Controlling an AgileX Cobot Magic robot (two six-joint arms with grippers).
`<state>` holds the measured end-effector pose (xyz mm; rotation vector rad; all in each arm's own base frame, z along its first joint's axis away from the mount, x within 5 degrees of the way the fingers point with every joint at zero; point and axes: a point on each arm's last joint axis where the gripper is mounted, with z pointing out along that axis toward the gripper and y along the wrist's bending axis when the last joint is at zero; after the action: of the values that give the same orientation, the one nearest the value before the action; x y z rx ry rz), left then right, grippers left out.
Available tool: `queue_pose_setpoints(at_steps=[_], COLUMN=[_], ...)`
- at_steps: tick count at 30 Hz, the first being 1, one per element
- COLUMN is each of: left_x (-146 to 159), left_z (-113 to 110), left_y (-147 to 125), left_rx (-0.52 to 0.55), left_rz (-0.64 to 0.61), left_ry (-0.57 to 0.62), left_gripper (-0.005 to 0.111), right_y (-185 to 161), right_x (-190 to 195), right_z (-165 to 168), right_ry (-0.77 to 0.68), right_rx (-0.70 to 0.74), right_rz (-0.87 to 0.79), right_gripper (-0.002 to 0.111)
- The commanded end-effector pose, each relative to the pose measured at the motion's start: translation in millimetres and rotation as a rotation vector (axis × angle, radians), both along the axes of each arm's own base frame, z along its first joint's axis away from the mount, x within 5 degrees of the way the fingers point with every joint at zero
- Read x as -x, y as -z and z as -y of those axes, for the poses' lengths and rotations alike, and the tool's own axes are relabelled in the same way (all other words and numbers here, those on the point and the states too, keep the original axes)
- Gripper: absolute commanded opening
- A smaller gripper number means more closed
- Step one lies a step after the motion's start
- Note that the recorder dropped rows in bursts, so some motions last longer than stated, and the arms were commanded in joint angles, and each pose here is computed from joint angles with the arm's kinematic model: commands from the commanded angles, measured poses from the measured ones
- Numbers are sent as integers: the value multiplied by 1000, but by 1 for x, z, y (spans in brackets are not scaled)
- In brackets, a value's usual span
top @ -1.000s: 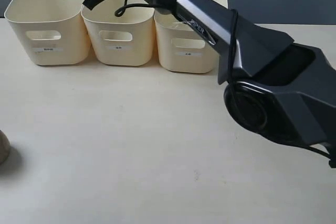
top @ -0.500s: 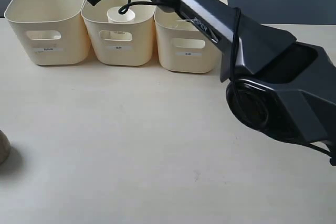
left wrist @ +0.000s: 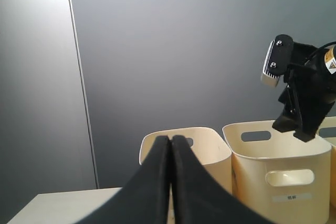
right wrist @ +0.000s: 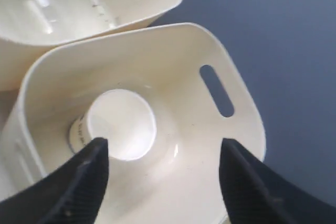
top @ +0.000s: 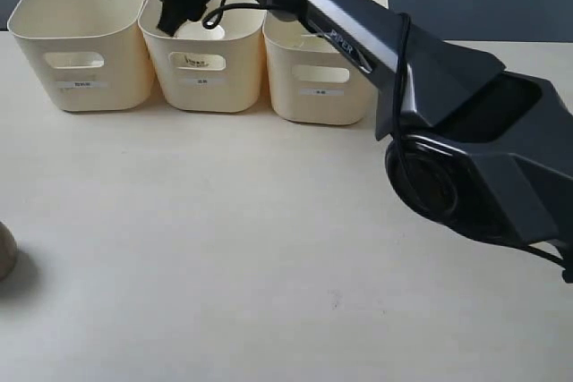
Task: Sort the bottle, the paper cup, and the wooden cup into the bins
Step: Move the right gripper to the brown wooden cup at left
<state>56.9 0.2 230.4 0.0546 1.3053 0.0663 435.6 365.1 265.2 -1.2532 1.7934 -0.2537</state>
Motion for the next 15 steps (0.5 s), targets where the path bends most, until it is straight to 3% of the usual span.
queue_pose_setpoints(at_steps=[1,8,15], left_x=[1,1,1], left_z=[0,0,0], left_y=[-1,-1,-1], left_rx=[9,9,9], left_rz=[10,10,10], left_ry=[7,7,7], left_gripper=[0,0,0], right_y=[5,-1,-19], right_x=[13,53,85], right_z=[-7,-24,-37], right_ry=[-164,-485,-746], right_rx=[77,111,-24], right_rz=[-87,-280,-394], right_gripper=[58,55,55])
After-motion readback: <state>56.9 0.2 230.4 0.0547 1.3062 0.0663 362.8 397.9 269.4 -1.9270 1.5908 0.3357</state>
